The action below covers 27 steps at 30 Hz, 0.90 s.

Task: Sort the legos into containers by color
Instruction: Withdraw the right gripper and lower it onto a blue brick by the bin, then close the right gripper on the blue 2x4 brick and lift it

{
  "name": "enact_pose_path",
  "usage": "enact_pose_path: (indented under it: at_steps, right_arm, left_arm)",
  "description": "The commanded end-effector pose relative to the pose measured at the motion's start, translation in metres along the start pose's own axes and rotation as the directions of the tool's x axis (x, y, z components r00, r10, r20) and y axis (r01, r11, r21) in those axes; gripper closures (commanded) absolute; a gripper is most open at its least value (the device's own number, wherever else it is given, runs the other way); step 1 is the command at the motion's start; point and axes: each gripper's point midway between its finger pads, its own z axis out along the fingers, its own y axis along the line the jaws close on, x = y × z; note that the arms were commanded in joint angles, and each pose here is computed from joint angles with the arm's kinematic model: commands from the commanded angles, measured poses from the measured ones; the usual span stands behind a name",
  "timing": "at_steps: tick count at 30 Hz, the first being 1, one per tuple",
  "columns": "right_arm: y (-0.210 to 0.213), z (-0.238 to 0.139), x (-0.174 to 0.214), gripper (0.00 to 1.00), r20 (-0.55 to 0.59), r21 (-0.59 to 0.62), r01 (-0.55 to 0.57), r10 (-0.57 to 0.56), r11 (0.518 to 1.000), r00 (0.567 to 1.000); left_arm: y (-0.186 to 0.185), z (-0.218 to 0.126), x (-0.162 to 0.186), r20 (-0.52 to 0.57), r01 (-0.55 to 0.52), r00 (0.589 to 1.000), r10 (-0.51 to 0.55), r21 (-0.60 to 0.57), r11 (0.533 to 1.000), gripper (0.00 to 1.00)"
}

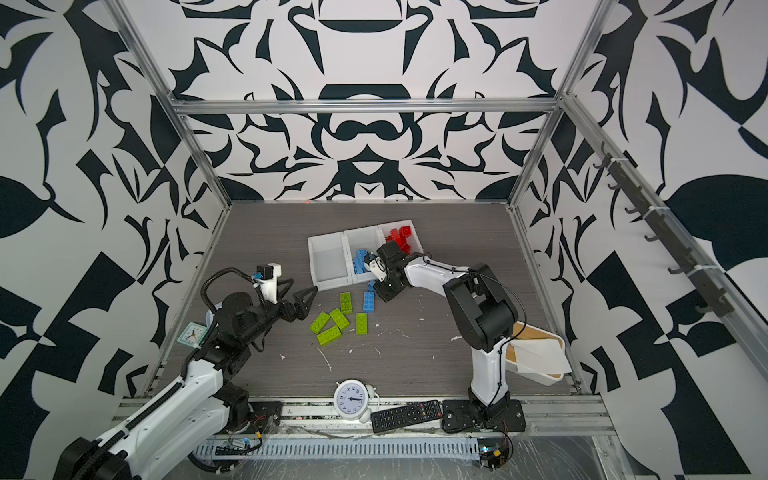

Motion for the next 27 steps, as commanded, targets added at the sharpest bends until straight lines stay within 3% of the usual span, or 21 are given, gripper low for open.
enact_pose_path:
  at_steps: [1, 12, 19, 27]
  right_arm:
    - [-0.001, -0.02, -0.013, 0.71, 0.055, 0.031, 0.007, -0.009, 0.999, 0.998]
    - [0.009, -0.039, 0.016, 0.79, 0.062, 0.045, -0.024, 0.021, 0.999, 0.998]
    - [0.032, -0.08, 0.034, 0.8, 0.118, -0.029, -0.135, 0.137, 0.99, 0.984]
    - [0.02, -0.14, 0.003, 0.82, 0.27, 0.037, -0.254, 0.235, 0.967, 0.934]
  left_arm:
    - [-0.001, -0.002, 0.001, 0.003, -0.004, 1.0, 0.004, 0.003, 1.0, 0.0]
    - [0.0, -0.001, 0.001, 0.003, -0.004, 1.0, 0.004, -0.003, 1.0, 0.0]
    - [-0.001, -0.002, 0.0, 0.005, -0.003, 1.0, 0.003, 0.002, 1.0, 0.0]
    - [-0.001, 0.0, 0.002, -0.004, 0.005, 1.0, -0.005, 0.006, 1.0, 0.0]
